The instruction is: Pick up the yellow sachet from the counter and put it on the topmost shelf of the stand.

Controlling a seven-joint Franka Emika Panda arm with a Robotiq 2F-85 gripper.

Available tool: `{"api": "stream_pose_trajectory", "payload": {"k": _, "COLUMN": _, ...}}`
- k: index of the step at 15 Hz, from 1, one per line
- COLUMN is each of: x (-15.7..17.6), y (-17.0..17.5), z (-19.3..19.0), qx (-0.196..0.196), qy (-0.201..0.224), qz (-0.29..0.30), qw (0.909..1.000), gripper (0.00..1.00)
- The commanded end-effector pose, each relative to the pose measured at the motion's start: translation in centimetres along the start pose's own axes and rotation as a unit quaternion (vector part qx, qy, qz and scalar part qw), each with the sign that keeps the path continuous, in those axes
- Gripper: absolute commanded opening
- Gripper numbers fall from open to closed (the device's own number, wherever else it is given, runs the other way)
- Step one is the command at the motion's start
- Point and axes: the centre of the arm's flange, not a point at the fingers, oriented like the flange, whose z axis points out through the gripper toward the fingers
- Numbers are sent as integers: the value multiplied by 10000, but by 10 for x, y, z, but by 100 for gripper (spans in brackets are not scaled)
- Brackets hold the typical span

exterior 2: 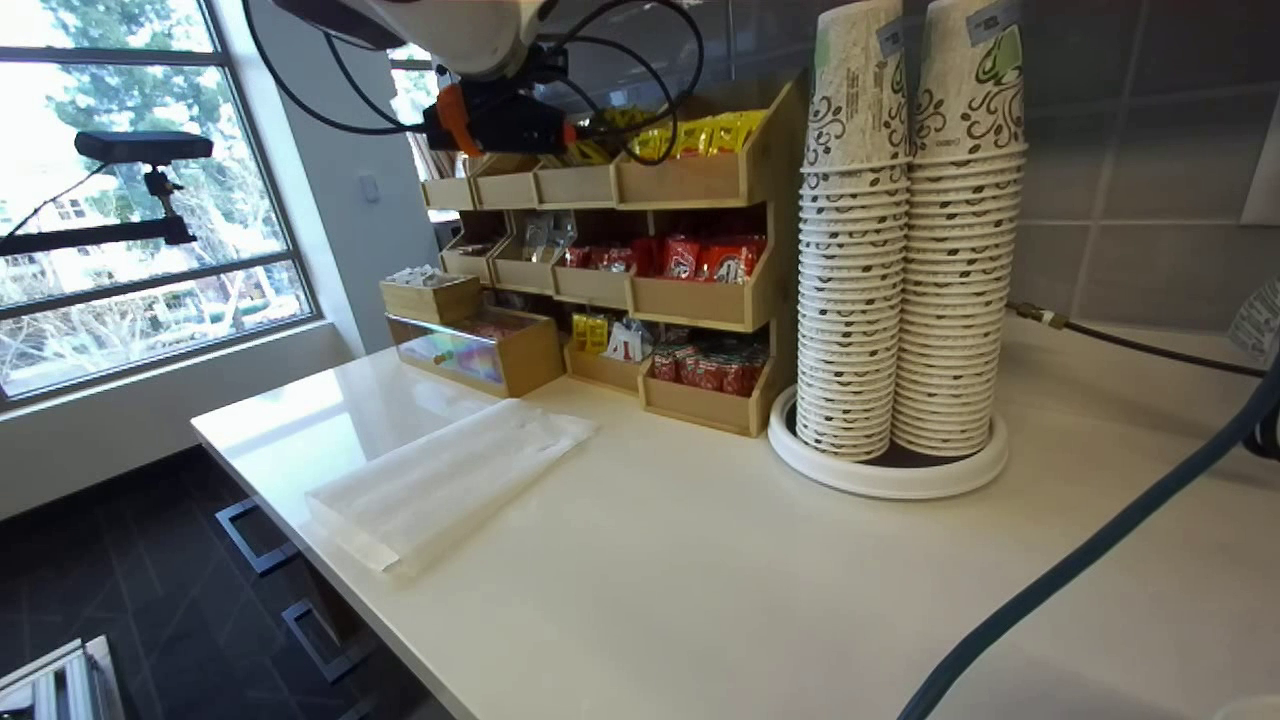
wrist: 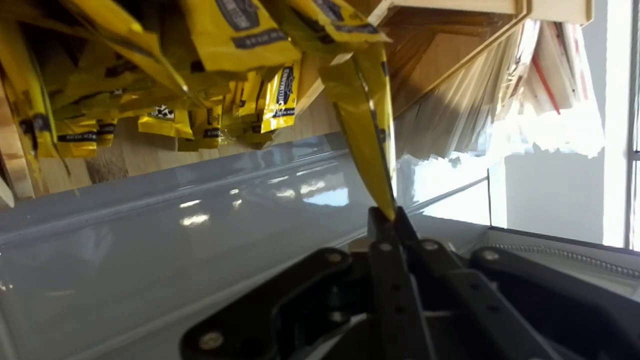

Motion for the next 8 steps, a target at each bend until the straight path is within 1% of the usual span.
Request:
{"api": "stream_pose_trajectory", "payload": {"k": 1, "x": 0, "y": 11, "z": 19, "qx": -133, "qy": 209, "qz": -81, "qw": 9997, "gripper": 1}}
{"api": "stream_pose_trajectory", "payload": {"k": 5, "x": 1, "y": 14, "z": 27, "qx": -111, "qy": 315, "qz": -91, "qw": 9994, "gripper": 1}}
{"api": "stream_pose_trajectory", "payload": {"k": 8, "x": -5, "y": 16, "z": 33, "qx": -87, "qy": 266, "qz": -34, "qw": 9996, "gripper": 1}}
